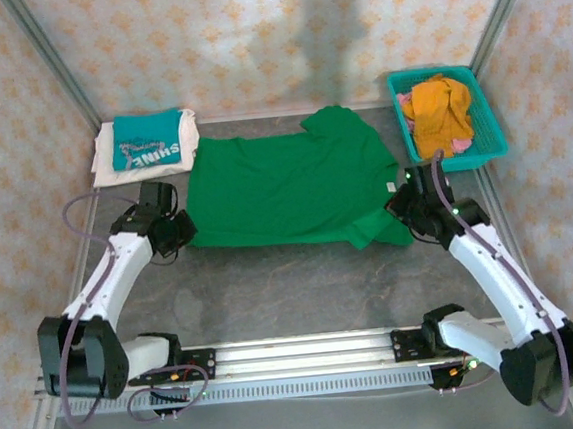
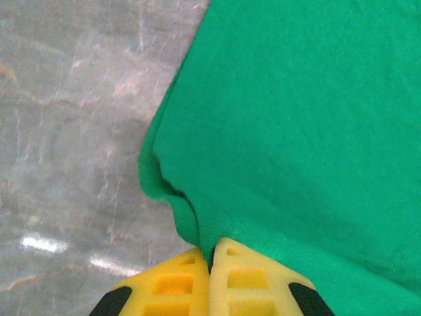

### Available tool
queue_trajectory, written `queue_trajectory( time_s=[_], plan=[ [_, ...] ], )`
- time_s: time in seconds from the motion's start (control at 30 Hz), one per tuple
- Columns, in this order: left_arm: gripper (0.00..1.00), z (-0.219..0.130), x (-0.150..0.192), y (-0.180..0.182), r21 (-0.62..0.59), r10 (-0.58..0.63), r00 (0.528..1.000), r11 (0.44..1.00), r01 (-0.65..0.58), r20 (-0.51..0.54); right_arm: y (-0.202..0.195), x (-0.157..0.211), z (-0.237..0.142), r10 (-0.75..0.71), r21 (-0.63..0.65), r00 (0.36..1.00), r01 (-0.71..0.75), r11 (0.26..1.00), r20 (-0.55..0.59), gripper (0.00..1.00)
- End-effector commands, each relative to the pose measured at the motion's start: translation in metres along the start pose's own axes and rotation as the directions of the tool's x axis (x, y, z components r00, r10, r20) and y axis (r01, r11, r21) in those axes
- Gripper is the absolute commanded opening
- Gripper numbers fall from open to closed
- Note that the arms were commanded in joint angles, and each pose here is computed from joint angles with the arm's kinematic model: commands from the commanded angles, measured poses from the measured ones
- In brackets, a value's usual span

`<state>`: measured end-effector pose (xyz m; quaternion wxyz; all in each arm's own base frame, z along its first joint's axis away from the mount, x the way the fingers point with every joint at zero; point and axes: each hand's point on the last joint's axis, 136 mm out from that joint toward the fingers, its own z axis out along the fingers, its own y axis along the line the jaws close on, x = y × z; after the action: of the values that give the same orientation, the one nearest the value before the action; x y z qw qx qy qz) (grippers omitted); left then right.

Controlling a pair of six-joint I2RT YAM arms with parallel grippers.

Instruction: Fold and stack the t-shirts

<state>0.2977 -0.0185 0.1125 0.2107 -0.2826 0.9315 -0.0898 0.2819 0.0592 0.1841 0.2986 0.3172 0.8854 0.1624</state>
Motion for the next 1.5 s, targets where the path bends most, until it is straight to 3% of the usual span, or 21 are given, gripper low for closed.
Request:
queue_trajectory(
  time_s=[0.0,0.67,0.87,0.9,0.97,1.03,1.13,1.27,1.47],
  plan=[
    [0.00,0.003,-0.021,-0.007,0.005,0.049,0.998,0.999,-0.049,0.036,0.029,-0.028,-0.002,-0.043,-0.081,0.997,0.049,0.995,0.067,0.00],
    [0.00,0.041,-0.056,-0.014,-0.077,0.141,0.990,0.987,-0.141,-0.006,0.045,-0.054,0.047,-0.079,-0.033,0.995,0.081,0.996,0.060,0.00],
    [0.00,0.056,-0.082,-0.024,-0.095,0.150,0.988,0.984,-0.148,0.016,0.061,-0.070,0.070,-0.076,-0.042,0.995,0.078,0.996,0.065,0.00],
    [0.06,0.059,-0.089,-0.025,-0.109,0.152,0.988,0.983,-0.148,0.027,0.065,-0.077,0.077,-0.071,-0.043,0.994,0.075,0.996,0.080,0.00],
    [0.29,0.067,-0.106,-0.028,-0.124,0.151,0.988,0.982,-0.144,0.043,0.073,-0.092,0.092,-0.057,-0.047,0.995,0.061,0.997,0.083,0.14],
    [0.35,0.073,-0.127,-0.029,-0.153,0.144,0.987,0.979,-0.132,0.066,0.086,-0.109,0.106,-0.036,-0.072,0.998,0.040,0.997,0.059,0.32],
    [0.40,0.070,-0.148,-0.031,-0.183,0.147,0.984,0.975,-0.126,0.104,0.100,-0.127,0.109,-0.073,-0.075,0.995,0.078,0.994,0.071,0.35],
    [0.43,0.052,-0.132,-0.031,-0.135,0.135,0.982,0.984,-0.118,0.128,0.102,-0.116,0.089,-0.108,-0.126,0.991,0.117,0.985,0.073,0.35],
    [0.44,0.054,-0.056,-0.014,-0.097,0.172,0.985,0.981,-0.169,0.020,0.054,-0.032,0.082,-0.109,-0.116,0.992,0.100,0.988,-0.070,0.35]
  ],
)
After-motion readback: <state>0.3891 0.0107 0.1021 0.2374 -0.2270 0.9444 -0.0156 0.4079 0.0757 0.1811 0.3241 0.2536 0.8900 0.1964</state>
